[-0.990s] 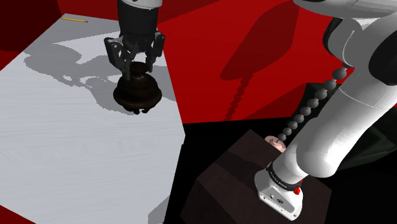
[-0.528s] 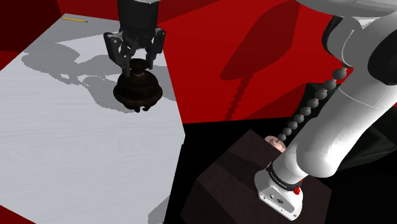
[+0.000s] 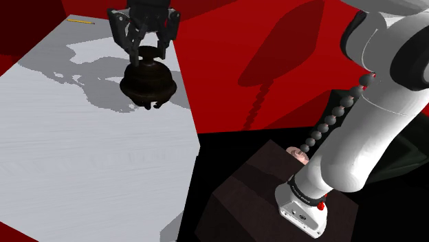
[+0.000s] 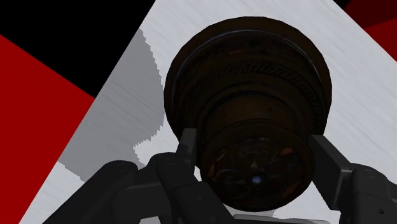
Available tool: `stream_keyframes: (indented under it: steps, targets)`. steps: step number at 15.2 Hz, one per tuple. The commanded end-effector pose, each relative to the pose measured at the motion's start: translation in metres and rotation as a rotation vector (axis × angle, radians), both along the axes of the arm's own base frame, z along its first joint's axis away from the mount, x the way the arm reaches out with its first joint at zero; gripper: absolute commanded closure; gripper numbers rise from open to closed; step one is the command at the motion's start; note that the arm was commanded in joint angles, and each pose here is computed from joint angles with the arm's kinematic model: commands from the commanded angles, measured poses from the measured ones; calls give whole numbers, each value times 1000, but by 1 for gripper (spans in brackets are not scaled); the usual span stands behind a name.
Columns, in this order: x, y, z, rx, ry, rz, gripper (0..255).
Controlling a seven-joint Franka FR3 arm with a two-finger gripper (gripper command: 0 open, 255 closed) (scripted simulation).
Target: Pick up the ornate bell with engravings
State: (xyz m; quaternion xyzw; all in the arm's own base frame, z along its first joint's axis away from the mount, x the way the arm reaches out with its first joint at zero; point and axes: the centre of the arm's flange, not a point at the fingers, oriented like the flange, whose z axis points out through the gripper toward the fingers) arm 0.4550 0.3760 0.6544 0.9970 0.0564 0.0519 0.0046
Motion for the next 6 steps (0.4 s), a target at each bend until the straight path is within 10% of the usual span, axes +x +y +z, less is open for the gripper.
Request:
stream_keyframes:
  steps: [1,6]
  targets:
    - [0,0,11,0,-1,0,255]
    - [0,0,27,0,-1,0,255]
